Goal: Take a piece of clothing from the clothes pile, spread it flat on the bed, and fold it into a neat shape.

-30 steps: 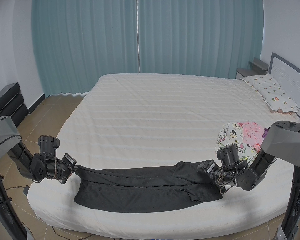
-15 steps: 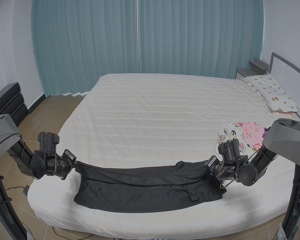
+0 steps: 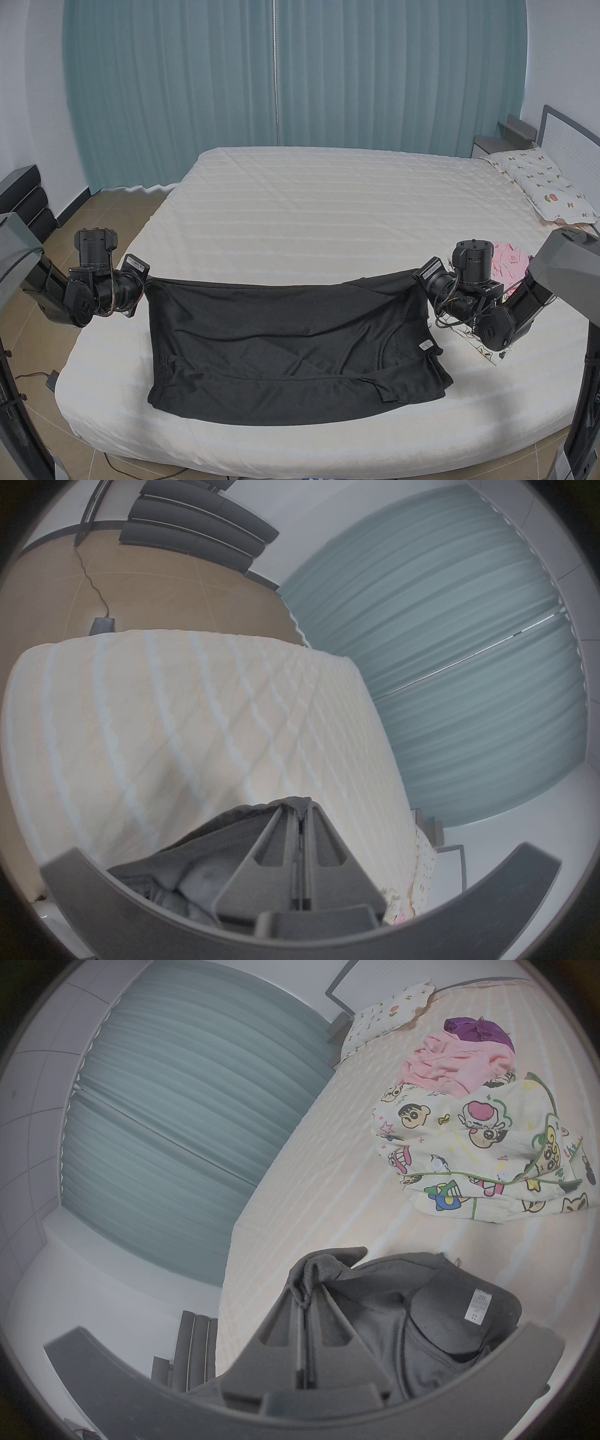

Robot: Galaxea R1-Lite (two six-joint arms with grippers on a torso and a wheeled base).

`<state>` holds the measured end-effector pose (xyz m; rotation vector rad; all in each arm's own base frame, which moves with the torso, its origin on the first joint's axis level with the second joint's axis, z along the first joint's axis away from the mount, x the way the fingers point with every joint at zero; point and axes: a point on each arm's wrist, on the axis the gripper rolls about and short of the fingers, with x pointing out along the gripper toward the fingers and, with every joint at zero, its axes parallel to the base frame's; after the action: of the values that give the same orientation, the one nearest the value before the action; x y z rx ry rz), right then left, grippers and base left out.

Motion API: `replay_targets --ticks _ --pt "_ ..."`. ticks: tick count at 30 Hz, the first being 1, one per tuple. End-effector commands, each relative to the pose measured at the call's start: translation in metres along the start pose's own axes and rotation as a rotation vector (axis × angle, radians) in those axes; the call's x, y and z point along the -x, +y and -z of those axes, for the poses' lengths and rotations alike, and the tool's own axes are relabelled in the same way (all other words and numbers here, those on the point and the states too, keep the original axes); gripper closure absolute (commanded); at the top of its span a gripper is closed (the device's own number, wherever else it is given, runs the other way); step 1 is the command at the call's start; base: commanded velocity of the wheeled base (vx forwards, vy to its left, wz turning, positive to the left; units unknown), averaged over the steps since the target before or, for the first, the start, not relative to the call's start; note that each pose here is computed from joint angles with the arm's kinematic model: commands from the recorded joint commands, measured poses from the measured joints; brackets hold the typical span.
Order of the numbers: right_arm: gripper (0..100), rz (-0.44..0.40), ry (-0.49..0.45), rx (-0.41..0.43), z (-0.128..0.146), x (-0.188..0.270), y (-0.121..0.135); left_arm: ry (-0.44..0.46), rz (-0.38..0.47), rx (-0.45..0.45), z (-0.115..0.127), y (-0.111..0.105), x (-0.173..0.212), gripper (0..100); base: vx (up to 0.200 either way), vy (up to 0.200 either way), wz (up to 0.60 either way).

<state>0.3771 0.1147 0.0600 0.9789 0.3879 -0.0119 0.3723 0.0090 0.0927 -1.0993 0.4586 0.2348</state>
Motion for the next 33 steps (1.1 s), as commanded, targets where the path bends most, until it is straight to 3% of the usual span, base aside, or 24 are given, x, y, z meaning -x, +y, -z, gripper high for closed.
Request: replay_targets --ticks 1,9,12,18,33 --pt "100 0.012 -0.011 -0.002 0.001 -0.007 -0.009 -0.031 0.002 0.006 0.002 0.01 -0.017 100 0.0 0.0 0.0" --pt "100 -0.062 -0.042 0.013 -0.01 -0.004 -0.008 -0.059 0.039 0.004 -0.005 0.004 -0.002 100 0.0 0.0 0.0" --pt "100 -0.102 -0.024 0.049 -0.01 -0.003 -0.005 -0.054 0.021 -0.006 -0.003 0.009 0.0 100 0.0 0.0 0.0" --pt "100 -0.21 -0.084 0.091 -0.021 -0.003 0.016 -0.053 -0.017 -0.043 -0.006 0.023 0.001 100 0.0 0.0 0.0" --pt "100 -0.175 -0.066 0.144 -0.018 -0.022 -0.003 -0.042 -0.032 -0.048 -0.006 0.029 -0.018 100 0.0 0.0 0.0"
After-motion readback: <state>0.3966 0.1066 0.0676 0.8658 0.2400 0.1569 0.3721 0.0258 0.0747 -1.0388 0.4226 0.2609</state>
